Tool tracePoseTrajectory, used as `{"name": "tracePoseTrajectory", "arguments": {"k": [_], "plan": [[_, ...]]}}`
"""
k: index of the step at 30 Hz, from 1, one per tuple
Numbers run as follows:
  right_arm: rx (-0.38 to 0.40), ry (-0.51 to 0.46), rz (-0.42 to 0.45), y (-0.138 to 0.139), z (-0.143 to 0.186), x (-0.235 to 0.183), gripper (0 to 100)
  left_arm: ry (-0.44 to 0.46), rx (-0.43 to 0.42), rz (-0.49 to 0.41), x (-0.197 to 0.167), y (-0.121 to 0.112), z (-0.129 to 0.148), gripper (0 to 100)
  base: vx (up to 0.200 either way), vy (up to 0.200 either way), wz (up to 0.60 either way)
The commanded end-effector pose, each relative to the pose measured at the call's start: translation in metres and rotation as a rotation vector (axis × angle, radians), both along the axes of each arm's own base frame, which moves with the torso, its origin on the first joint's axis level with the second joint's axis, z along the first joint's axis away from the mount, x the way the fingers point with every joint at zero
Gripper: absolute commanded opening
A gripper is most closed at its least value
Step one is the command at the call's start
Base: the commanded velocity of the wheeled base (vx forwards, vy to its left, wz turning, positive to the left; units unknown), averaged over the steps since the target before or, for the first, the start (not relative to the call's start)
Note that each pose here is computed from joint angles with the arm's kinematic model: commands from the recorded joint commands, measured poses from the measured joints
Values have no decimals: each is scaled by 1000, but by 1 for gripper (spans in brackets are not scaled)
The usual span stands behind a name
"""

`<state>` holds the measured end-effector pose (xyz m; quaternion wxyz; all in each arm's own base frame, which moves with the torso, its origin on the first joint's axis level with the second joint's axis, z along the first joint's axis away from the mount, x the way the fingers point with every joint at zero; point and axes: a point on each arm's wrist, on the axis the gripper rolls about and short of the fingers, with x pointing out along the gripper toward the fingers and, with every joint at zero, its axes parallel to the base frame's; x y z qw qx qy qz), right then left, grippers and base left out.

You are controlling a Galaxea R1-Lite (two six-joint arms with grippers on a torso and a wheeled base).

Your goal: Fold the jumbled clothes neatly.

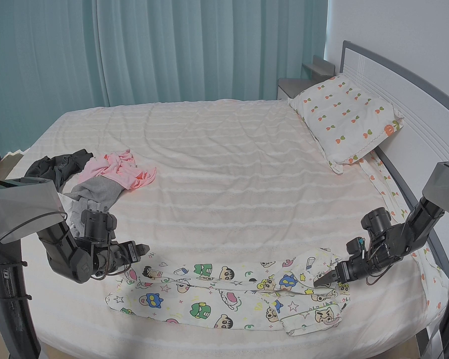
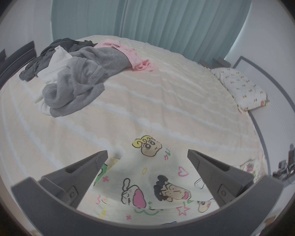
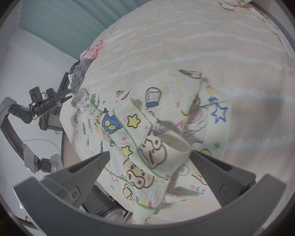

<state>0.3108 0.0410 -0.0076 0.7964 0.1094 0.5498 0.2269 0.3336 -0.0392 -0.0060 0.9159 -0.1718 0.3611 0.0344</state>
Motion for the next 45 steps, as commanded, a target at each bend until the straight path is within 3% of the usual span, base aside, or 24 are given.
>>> {"name": "tracePoseTrajectory", "arguments": {"k": [1, 5, 7, 15, 17, 21, 24, 35, 41, 44, 45], "plan": [[31, -39, -96, -17, 24, -6, 100, -91, -87, 82, -3, 14, 34, 100, 0, 0, 0], [99, -70, -210, -18, 49, -14, 100, -135, -246, 143, -6, 22, 55, 100, 0, 0, 0], [210, -76, -314, -11, 68, -27, 100, -123, -390, 209, -8, 24, 61, 100, 0, 0, 0], [494, -80, -422, 17, 60, -58, 100, 48, -784, 307, -17, 32, 49, 100, 0, 0, 0], [562, -87, -440, 24, 54, -59, 100, 61, -829, 291, -16, 39, 48, 100, 0, 0, 0], [616, -64, -459, 30, 28, -65, 100, -23, -779, 284, -16, 64, 54, 100, 0, 0, 0], [607, -52, -464, 29, 4, -72, 100, -13, -704, 253, -15, 65, 42, 100, 0, 0, 0], [600, -54, -473, 30, -1, -66, 100, 33, -560, 156, -11, 61, 14, 100, 0, 0, 0], [590, -248, -560, 32, 9, -33, 100, 42, -578, 162, -13, 60, 14, 100, 0, 0, 0], [562, -305, -544, 29, 12, -30, 100, 44, -579, 163, -13, 60, 14, 100, 0, 0, 0], [520, -352, -521, 22, 11, -28, 100, 46, -581, 164, -14, 60, 14, 100, 0, 0, 0]]}}
